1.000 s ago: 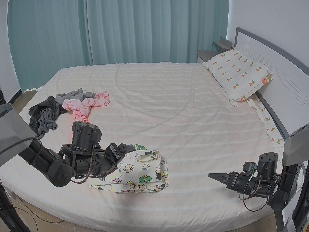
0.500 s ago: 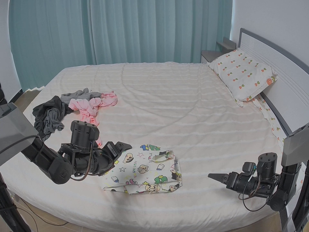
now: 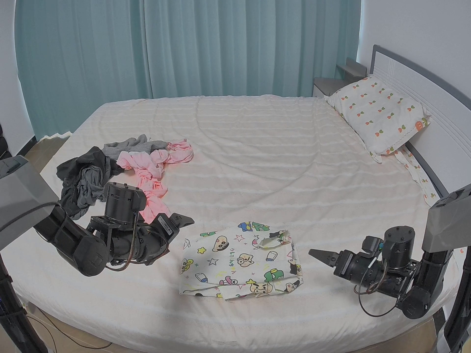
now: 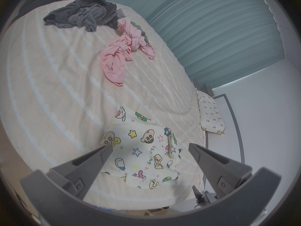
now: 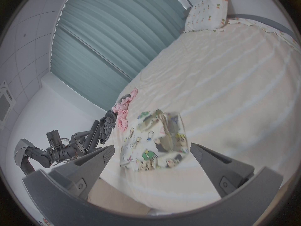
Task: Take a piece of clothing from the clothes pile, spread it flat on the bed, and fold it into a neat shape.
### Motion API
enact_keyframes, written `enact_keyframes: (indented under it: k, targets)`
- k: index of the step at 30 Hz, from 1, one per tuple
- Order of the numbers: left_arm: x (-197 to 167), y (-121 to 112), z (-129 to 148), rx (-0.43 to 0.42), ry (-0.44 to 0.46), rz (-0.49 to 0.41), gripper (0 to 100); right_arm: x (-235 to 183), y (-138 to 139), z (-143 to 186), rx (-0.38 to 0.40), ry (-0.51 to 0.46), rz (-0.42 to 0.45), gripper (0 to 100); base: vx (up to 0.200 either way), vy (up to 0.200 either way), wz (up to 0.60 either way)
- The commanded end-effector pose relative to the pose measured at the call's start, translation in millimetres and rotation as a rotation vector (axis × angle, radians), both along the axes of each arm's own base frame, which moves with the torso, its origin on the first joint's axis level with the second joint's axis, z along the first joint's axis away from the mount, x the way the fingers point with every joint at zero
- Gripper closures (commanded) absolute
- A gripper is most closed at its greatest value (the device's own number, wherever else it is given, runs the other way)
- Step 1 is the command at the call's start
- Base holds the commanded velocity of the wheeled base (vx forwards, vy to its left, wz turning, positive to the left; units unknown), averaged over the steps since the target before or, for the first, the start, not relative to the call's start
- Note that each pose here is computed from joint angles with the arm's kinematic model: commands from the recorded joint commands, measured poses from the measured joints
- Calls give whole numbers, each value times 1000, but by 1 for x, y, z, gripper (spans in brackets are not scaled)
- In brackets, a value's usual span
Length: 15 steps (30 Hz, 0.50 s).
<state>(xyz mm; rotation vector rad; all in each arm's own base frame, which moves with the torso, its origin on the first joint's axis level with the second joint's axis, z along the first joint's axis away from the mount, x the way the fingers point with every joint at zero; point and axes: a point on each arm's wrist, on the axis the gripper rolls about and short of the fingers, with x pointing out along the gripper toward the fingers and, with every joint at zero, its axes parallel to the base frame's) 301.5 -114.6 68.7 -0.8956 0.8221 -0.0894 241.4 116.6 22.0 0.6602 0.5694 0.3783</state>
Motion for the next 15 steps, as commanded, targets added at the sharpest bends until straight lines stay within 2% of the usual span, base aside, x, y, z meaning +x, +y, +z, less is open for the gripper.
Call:
enact_keyframes:
  k: [1, 3, 9, 15]
  targets:
    - [-1, 0, -2, -3, 9, -3, 0, 12, 33, -6, 3, -46, 50, 0, 200, 0, 0]
    - [-1, 0, -2, -4, 6, -3, 0, 13, 45, -11, -16, -18, 80, 0, 200, 0, 0]
    - [0, 0, -3, -3, 9, 0, 0, 25, 84, -11, -54, 24, 140, 0, 0, 0, 0]
    - [0, 0, -2, -33, 20, 21, 0, 28, 103, -27, -91, 78, 177, 0, 0, 0, 0]
